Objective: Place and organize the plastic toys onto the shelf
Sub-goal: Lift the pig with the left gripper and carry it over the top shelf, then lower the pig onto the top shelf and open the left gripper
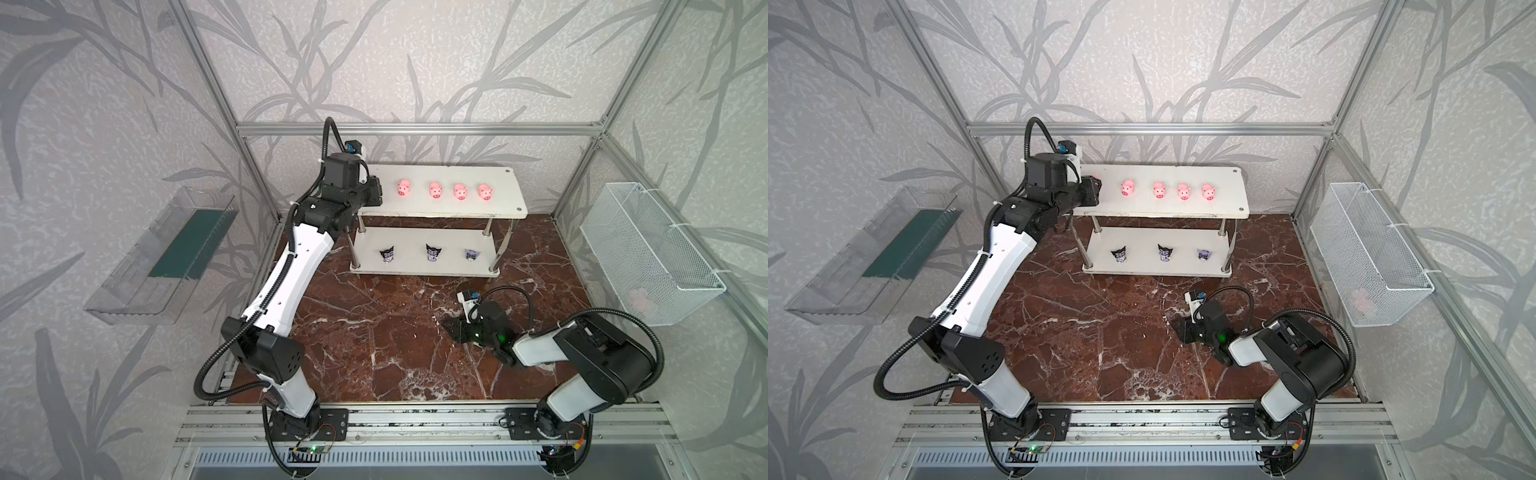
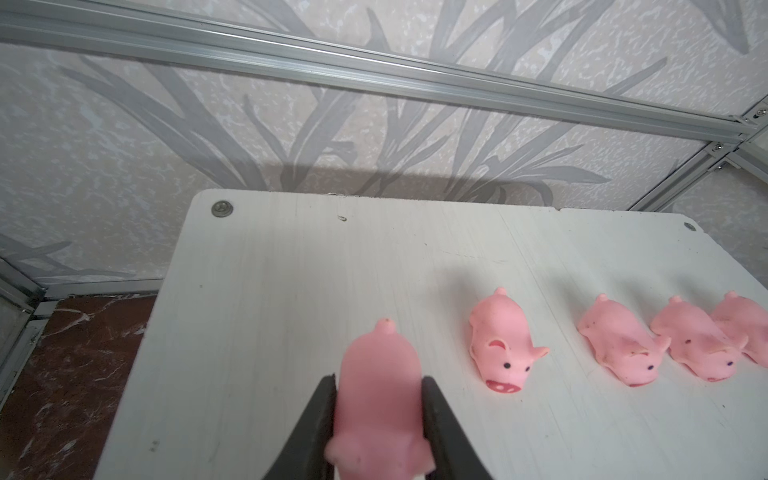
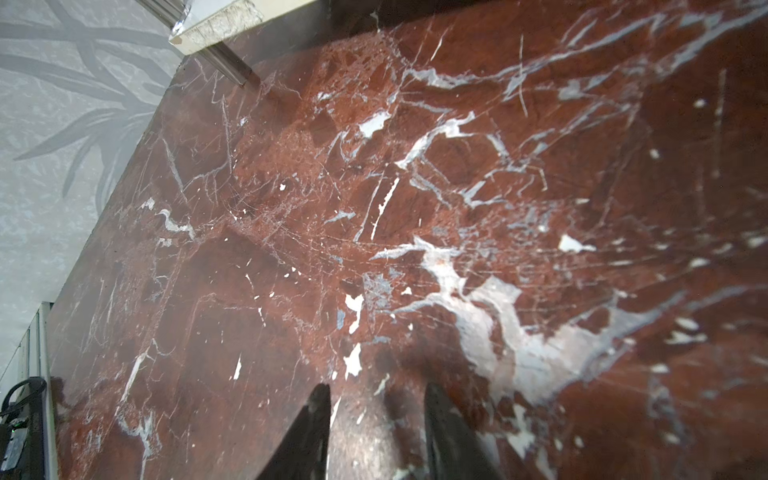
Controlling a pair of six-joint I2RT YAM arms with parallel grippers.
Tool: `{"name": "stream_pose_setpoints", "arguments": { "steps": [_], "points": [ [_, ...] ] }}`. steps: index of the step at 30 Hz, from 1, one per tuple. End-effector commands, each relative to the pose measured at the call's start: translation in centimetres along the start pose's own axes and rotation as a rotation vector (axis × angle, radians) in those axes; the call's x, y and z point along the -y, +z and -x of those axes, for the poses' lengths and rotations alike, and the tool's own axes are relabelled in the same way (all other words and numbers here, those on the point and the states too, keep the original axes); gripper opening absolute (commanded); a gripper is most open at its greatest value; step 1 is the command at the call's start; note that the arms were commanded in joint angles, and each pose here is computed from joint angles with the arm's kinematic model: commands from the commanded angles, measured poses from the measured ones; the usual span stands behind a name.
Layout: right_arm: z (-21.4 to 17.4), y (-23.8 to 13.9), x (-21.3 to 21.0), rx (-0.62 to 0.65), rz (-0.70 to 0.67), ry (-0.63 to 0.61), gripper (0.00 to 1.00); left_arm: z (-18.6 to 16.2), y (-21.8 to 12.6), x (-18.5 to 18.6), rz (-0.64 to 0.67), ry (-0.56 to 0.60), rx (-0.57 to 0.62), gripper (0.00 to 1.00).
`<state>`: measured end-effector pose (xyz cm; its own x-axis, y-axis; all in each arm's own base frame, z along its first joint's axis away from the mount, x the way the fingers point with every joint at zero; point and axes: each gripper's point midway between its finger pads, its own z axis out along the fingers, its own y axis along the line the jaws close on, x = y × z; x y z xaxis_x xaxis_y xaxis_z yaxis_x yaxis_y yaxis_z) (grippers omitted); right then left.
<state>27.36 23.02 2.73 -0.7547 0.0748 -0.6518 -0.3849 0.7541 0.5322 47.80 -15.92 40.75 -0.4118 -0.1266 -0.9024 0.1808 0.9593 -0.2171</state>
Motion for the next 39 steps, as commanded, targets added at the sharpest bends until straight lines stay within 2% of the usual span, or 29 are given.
{"name": "stream_pose_setpoints", "arguments": {
  "steps": [1, 12, 39],
  "points": [
    [-0.9, 0.3, 1.1, -0.032, -0.043, 0.013, 0.39, 0.1, 0.1, -0.2, 0.001, 0.015, -0.013, 0.32],
    [-1.0, 0.4, 1.1, -0.036, -0.043, 0.016, 0.39, -1.1, 2.3, -1.5, 0.048, 0.017, -0.04, 0.32],
    [-1.6, 0.7, 1.8, -0.053, -0.063, 0.032, 0.39, -1.6, 4.3, -2.4, 0.067, -0.016, -0.052, 0.32]
  ]
}}
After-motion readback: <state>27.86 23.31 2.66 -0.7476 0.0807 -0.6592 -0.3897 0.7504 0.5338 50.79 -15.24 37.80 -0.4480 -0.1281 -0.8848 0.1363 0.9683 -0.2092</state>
